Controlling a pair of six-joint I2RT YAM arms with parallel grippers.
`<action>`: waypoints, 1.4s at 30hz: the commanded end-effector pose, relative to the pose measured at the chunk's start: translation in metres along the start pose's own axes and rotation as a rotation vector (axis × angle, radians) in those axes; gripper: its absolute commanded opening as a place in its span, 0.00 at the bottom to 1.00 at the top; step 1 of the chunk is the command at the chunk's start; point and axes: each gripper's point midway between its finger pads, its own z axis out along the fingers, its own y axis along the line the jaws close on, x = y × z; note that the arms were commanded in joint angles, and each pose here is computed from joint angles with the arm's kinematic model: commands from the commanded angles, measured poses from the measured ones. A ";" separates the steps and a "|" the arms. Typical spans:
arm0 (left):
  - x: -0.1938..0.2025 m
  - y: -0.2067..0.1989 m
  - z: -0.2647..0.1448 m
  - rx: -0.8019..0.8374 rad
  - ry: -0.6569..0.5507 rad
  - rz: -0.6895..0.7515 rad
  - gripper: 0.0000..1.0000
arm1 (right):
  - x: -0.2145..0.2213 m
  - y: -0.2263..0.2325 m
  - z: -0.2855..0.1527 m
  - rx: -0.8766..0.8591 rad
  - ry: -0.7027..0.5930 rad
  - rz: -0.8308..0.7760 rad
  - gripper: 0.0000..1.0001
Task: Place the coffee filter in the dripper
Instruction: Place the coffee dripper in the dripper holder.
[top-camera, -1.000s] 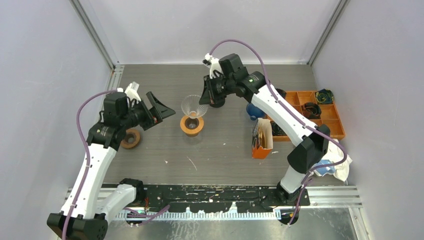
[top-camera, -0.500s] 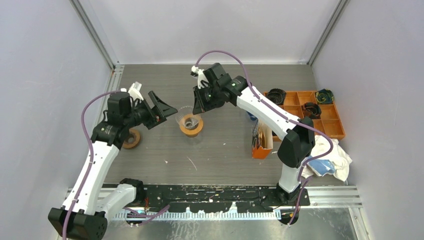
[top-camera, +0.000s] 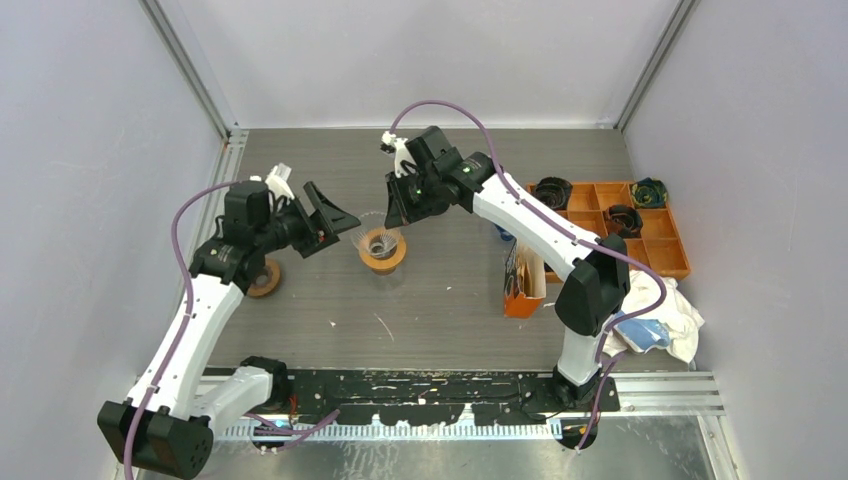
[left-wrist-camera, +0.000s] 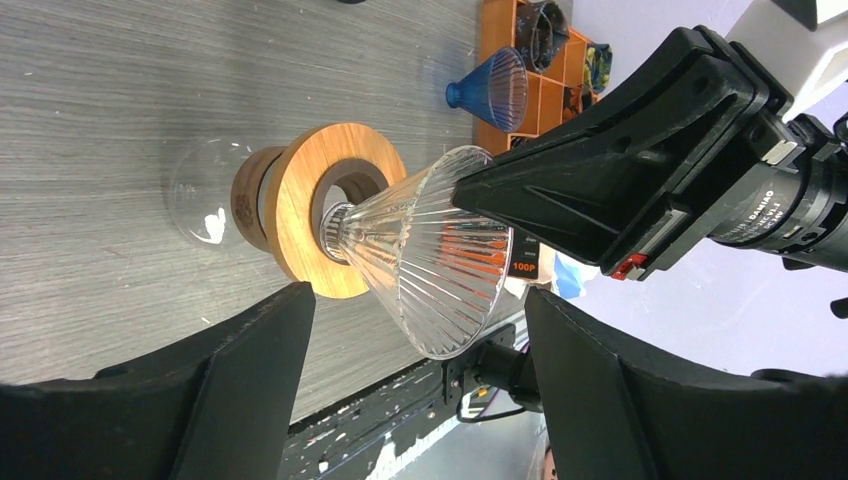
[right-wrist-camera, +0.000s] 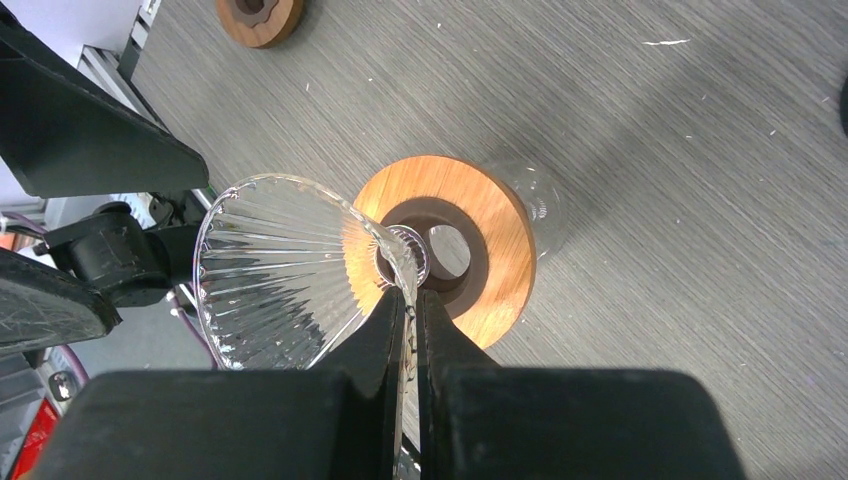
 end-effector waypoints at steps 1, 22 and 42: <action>-0.008 -0.012 0.002 0.046 -0.038 0.028 0.79 | -0.032 0.016 -0.027 -0.014 -0.137 -0.055 0.01; -0.001 -0.013 0.013 0.034 -0.023 0.031 0.70 | -0.025 0.005 -0.020 0.017 -0.145 -0.039 0.01; 0.002 0.011 0.039 -0.038 0.016 0.003 0.56 | -0.007 -0.012 0.014 0.027 -0.084 -0.030 0.01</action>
